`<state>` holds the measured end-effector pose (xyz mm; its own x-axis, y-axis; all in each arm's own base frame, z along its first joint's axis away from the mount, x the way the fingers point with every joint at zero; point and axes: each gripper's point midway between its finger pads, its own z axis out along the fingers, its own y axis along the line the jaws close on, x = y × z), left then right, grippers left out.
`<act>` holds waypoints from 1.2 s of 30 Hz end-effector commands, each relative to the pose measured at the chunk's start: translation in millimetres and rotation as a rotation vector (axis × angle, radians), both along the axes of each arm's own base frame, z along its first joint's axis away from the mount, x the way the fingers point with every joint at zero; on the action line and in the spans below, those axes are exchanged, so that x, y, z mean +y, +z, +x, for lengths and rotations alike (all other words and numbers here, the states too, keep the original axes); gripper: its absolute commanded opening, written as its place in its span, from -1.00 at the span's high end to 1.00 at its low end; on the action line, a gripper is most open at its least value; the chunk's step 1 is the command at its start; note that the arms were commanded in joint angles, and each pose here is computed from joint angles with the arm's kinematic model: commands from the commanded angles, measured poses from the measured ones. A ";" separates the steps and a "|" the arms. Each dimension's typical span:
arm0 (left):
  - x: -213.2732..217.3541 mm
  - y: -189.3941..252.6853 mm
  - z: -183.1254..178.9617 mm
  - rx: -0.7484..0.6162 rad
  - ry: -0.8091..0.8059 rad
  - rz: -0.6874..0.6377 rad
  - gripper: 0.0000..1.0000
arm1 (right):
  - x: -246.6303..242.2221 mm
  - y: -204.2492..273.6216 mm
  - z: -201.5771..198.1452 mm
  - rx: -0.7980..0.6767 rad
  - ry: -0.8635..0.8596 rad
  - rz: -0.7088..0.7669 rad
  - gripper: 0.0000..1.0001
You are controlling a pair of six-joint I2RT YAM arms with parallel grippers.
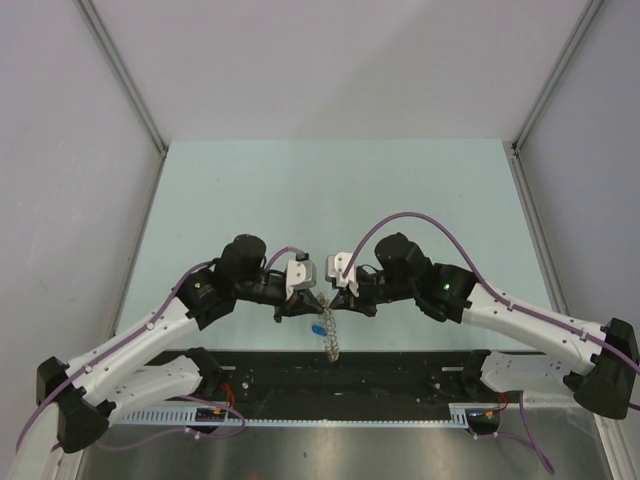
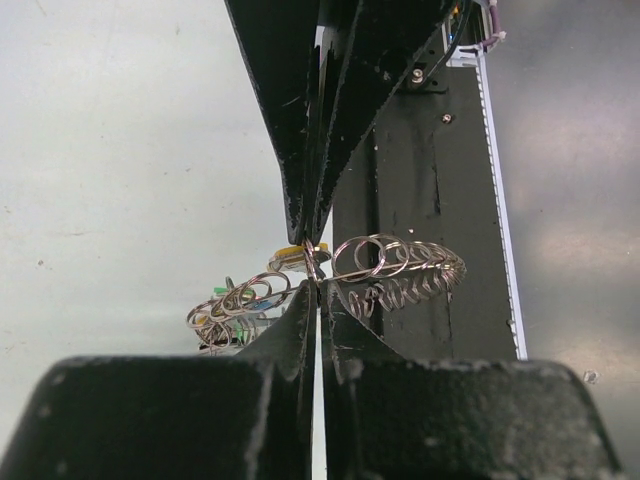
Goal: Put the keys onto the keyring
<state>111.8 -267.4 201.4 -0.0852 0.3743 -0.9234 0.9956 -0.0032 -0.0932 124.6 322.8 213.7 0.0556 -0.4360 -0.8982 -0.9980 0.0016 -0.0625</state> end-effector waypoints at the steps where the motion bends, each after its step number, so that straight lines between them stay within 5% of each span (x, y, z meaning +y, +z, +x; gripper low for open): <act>1: -6.2 18.6 -7.3 -0.023 -0.056 -0.034 0.99 | 15.6 43.0 11.8 -0.093 -0.007 0.103 1.00; 5: -7.5 25.5 -7.1 -0.054 -0.058 -0.069 1.00 | 14.0 45.8 11.4 -0.093 -0.014 0.110 0.92; 12: -3.7 52.1 -4.5 -0.158 -0.002 -0.196 1.00 | 2.3 59.3 0.9 -0.076 0.005 0.146 0.46; 36: -3.9 61.8 -5.9 -0.192 -0.001 -0.260 1.00 | -5.3 55.2 -4.9 0.006 0.109 0.288 0.45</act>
<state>110.8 -267.4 241.0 0.0457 0.2003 -0.9787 0.9984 0.0245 0.0516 120.9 311.2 255.2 0.0614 -0.2150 -0.9747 -0.9971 -0.0574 -0.0502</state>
